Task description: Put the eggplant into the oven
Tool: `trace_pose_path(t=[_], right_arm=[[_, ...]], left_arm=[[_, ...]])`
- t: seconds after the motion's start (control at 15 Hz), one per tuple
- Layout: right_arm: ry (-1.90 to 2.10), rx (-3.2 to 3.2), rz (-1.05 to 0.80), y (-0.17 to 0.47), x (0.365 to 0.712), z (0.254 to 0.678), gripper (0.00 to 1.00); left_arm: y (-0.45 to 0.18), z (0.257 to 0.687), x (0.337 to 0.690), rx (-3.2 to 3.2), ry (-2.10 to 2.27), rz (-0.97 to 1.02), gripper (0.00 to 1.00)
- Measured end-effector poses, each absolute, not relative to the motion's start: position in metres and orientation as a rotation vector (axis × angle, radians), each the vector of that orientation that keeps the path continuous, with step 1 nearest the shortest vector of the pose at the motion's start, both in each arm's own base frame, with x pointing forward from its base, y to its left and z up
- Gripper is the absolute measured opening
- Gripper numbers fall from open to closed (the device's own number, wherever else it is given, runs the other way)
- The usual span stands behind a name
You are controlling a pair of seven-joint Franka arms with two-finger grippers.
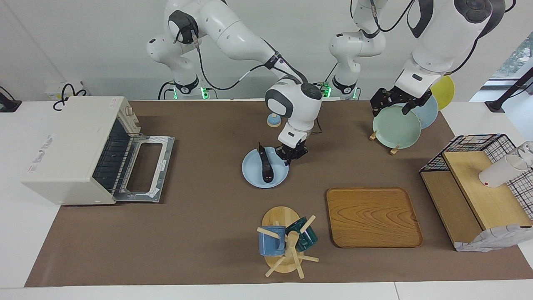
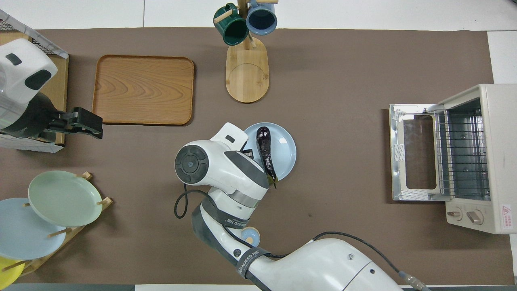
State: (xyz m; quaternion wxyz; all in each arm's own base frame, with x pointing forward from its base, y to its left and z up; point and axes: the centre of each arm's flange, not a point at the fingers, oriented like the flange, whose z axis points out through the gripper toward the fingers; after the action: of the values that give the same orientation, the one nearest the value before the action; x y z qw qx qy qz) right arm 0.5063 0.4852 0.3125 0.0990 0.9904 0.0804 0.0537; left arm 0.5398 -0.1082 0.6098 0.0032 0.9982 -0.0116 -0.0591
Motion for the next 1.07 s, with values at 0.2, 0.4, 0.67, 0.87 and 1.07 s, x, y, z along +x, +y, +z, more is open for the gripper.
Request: trace_pose_path(t=[0.2,0.4,0.67,0.87,1.07], right_arm=[[0.302,2.796,0.13,0.47,0.509,0.323,0.02],[0.295,2.747,0.108,0.443,0.521,0.343,0.02],[0.262,2.74,0.058,0.346,0.554,0.376,0.02],[0.199,2.758,0.018,0.259,0.551,0.395,0.02],[0.183,2.805,-0.025,0.193,0.539,0.405,0.02]], left_arm=[[-0.109,0.61,0.541,3.128,-0.035,-0.164,1.0],[-0.109,0.612,0.542,3.127,-0.035,-0.151,1.0],[-0.109,0.612,0.542,3.127,-0.035,-0.146,1.0],[-0.11,0.613,0.542,3.126,-0.037,-0.141,1.0],[-0.11,0.613,0.542,3.126,-0.039,-0.139,1.0]])
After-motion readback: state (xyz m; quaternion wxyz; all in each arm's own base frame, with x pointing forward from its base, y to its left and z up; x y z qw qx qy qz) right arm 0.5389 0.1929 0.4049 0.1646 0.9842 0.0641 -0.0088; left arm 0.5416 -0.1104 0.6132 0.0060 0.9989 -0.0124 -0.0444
